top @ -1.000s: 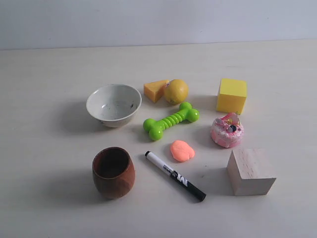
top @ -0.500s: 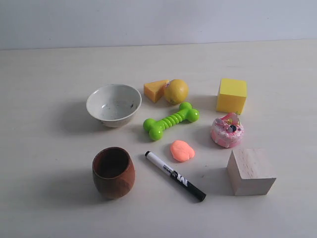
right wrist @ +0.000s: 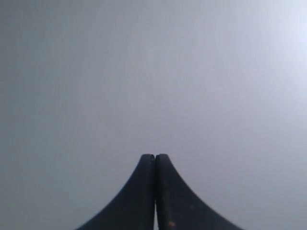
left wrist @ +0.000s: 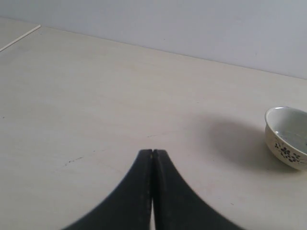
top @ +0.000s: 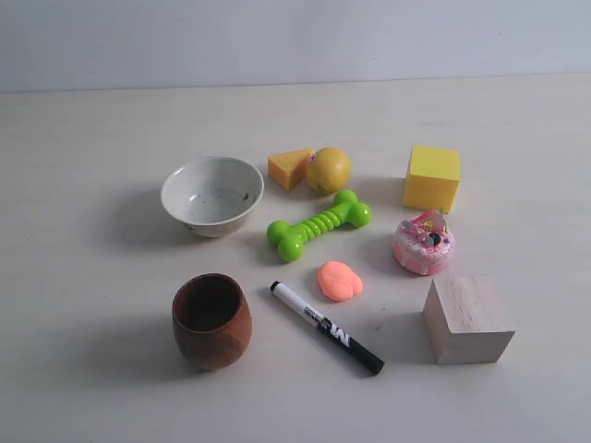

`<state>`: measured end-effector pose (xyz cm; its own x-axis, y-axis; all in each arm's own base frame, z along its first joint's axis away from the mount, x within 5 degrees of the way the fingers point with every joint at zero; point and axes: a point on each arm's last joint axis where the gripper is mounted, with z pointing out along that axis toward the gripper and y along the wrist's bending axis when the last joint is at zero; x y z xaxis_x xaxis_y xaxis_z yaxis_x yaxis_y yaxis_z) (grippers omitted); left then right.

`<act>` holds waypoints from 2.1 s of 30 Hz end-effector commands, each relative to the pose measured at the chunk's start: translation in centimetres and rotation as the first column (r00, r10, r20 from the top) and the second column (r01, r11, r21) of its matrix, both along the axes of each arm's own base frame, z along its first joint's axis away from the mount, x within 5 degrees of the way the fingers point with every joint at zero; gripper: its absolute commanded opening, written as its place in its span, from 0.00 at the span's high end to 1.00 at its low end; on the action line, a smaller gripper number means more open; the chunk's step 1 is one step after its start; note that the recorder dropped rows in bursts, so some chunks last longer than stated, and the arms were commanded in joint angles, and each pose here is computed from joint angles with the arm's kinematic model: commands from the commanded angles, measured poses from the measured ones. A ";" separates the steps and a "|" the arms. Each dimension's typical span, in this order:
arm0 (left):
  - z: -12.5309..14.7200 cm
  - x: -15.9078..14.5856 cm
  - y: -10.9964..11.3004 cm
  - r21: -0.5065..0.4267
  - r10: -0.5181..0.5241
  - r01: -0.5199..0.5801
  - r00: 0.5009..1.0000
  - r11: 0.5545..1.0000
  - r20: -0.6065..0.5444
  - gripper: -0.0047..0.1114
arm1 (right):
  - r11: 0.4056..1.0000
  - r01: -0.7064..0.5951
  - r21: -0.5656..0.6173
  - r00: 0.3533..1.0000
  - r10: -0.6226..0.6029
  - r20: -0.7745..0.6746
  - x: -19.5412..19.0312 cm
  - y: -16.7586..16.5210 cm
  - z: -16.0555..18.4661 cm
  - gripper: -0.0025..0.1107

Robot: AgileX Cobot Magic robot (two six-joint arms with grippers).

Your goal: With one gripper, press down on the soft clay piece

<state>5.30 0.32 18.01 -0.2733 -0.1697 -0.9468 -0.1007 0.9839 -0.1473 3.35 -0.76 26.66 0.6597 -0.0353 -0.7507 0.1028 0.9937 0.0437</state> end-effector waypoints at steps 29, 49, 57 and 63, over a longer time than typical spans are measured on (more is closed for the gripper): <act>0.0 0.0 0.0 -0.003 -0.006 0.006 1.000 1.000 0.005 0.96 | 0.860 -0.494 0.127 0.495 0.398 -0.773 7.8 4.4 12.2 0.98; 0.0 0.0 0.0 -0.003 -0.006 0.006 1.000 1.000 0.005 0.96 | 0.741 -0.616 0.266 0.239 0.498 -0.834 16.6 7.4 13.3 0.98; 0.0 0.0 0.0 -0.003 -0.006 0.006 1.000 1.000 0.005 0.96 | 0.760 -0.605 0.236 0.102 0.368 -0.924 17.5 10.1 10.6 0.98; 0.0 0.0 0.0 -0.003 -0.006 0.006 1.000 1.000 0.005 0.96 | 0.743 -0.634 0.216 -0.013 0.269 -0.963 19.1 13.9 7.3 0.98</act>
